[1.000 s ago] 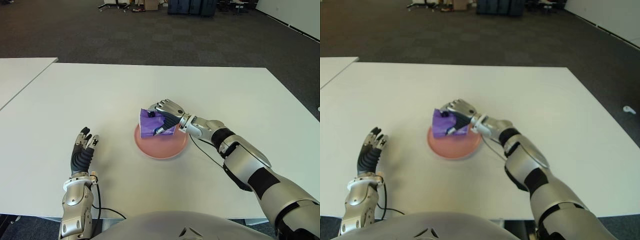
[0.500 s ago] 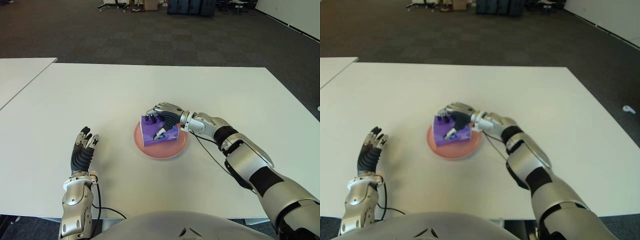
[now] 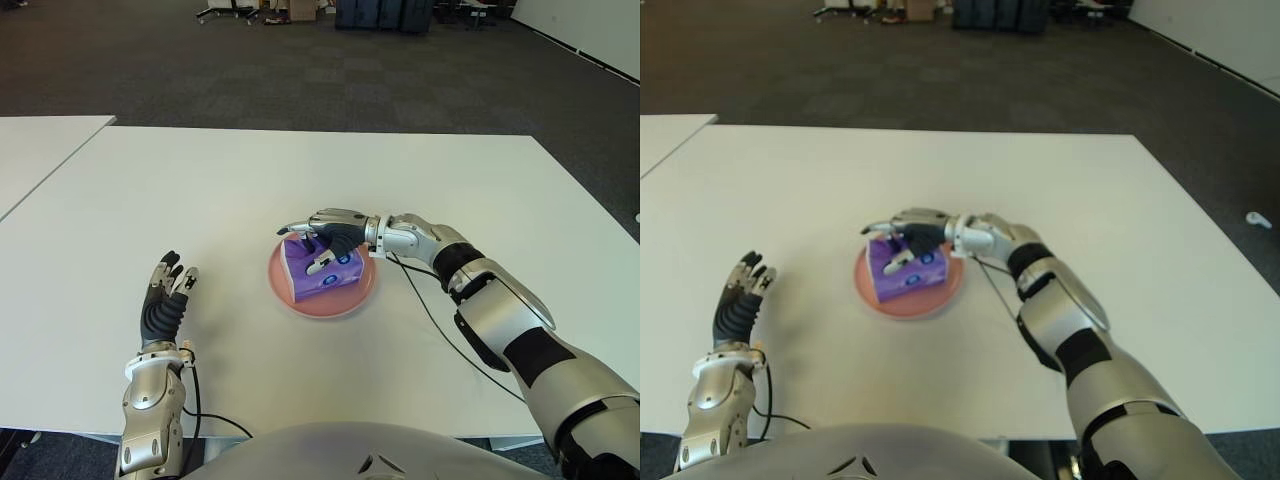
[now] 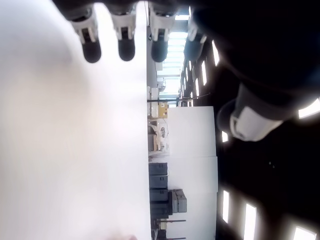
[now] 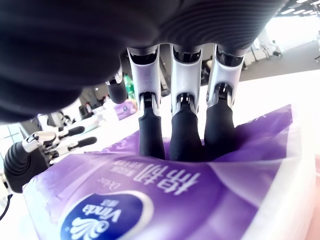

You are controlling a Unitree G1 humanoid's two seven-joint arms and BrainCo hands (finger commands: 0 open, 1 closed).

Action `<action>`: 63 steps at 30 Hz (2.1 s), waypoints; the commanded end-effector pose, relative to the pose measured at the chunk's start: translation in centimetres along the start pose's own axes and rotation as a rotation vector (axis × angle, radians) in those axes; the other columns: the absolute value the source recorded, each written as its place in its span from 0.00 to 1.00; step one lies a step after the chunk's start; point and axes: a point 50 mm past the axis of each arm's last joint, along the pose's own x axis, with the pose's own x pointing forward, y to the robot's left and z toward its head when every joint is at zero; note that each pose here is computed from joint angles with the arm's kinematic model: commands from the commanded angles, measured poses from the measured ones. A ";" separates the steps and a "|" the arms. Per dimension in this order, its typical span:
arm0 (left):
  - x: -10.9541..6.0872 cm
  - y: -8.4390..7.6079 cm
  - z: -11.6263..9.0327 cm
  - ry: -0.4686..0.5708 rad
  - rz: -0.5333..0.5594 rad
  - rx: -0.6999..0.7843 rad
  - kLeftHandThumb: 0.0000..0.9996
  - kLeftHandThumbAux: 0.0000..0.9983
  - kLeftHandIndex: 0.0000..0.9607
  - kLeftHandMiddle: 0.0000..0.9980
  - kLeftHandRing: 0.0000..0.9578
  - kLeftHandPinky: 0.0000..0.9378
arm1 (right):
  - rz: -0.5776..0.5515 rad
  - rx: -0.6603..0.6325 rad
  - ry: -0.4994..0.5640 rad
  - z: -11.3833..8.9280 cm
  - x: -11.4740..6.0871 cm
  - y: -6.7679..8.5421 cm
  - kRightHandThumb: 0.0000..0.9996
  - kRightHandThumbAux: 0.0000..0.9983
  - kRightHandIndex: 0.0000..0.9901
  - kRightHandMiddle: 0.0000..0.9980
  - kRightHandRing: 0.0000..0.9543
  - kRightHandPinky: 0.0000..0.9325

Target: Put the tissue paper into the plate.

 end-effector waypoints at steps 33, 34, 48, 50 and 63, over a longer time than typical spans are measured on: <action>0.7 0.3 -0.3 0.021 0.006 0.014 0.00 0.52 0.00 0.00 0.00 0.03 | -0.563 0.426 -0.005 -1.2 -1.5 -9.8 0.17 0.27 0.00 0.00 0.00 0.00; 0.7 0.3 -0.3 0.022 0.006 0.013 0.00 0.52 0.00 0.00 0.00 0.03 | -0.614 0.452 -0.024 -1.1 -1.4 -10.2 0.17 0.28 0.00 0.00 0.00 0.00; 1.0 0.2 -0.3 0.020 0.008 0.022 0.00 0.53 0.00 0.00 0.00 0.01 | -0.980 0.574 -0.073 -1.2 -2.5 -11.5 0.11 0.50 0.00 0.00 0.00 0.00; 1.0 0.1 -0.3 0.021 0.006 0.021 0.00 0.53 0.00 0.00 0.00 0.01 | -1.027 0.614 -0.080 -1.3 -2.5 -11.4 0.11 0.51 0.00 0.00 0.00 0.00; 1.1 0.1 -0.3 0.019 -0.005 0.033 0.00 0.51 0.00 0.00 0.00 0.02 | -1.250 0.719 -0.063 -1.2 -3.0 -7.7 0.06 0.54 0.00 0.00 0.00 0.00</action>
